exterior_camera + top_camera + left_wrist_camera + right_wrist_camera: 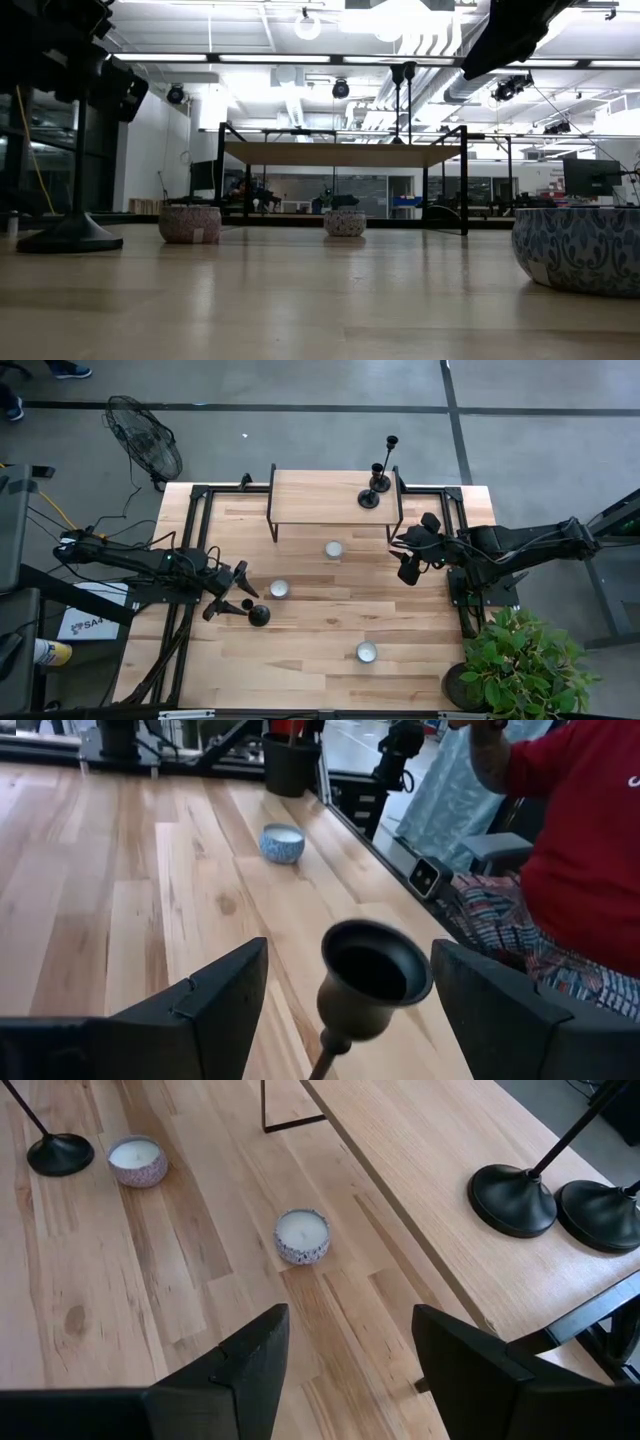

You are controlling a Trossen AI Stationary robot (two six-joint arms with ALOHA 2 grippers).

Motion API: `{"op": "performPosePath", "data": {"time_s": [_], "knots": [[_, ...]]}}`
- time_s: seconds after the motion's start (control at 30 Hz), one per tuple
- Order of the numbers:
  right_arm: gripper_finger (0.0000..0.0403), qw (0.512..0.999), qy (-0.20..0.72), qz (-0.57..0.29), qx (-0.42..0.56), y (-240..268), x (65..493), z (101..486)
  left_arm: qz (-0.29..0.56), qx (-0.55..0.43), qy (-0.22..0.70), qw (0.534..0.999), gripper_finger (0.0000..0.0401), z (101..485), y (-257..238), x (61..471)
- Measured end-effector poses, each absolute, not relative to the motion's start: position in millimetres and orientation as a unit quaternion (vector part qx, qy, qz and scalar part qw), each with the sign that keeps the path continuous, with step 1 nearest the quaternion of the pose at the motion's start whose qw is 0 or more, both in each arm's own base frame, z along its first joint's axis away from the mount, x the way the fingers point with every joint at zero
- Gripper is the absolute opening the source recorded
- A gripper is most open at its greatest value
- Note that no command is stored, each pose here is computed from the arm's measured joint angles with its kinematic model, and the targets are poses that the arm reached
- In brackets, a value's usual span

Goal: Pick & Place candle stick holders
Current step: Put the black candle holder on the shelf

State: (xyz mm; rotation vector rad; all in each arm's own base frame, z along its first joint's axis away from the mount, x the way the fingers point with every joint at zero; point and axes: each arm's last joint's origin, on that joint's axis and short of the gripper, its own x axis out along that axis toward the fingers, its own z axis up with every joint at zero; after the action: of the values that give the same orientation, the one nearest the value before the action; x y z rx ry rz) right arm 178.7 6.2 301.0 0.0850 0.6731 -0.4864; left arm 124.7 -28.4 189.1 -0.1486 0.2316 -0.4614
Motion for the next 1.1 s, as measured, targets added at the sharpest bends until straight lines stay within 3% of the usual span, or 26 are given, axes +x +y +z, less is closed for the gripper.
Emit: {"op": "performPosePath", "data": {"time_s": [0.93,1.1], "knots": [[0.0208,0.914,0.327,-0.236,0.041,6.1,178.7,301.0,-0.212,-0.059,0.125,0.967,0.0275,186.3,-27.4,124.5],[0.0208,0.914,0.327,-0.236,0.041,6.1,178.7,301.0,-0.214,-0.059,0.125,0.967,0.0248,186.3,-27.5,124.5]]}}
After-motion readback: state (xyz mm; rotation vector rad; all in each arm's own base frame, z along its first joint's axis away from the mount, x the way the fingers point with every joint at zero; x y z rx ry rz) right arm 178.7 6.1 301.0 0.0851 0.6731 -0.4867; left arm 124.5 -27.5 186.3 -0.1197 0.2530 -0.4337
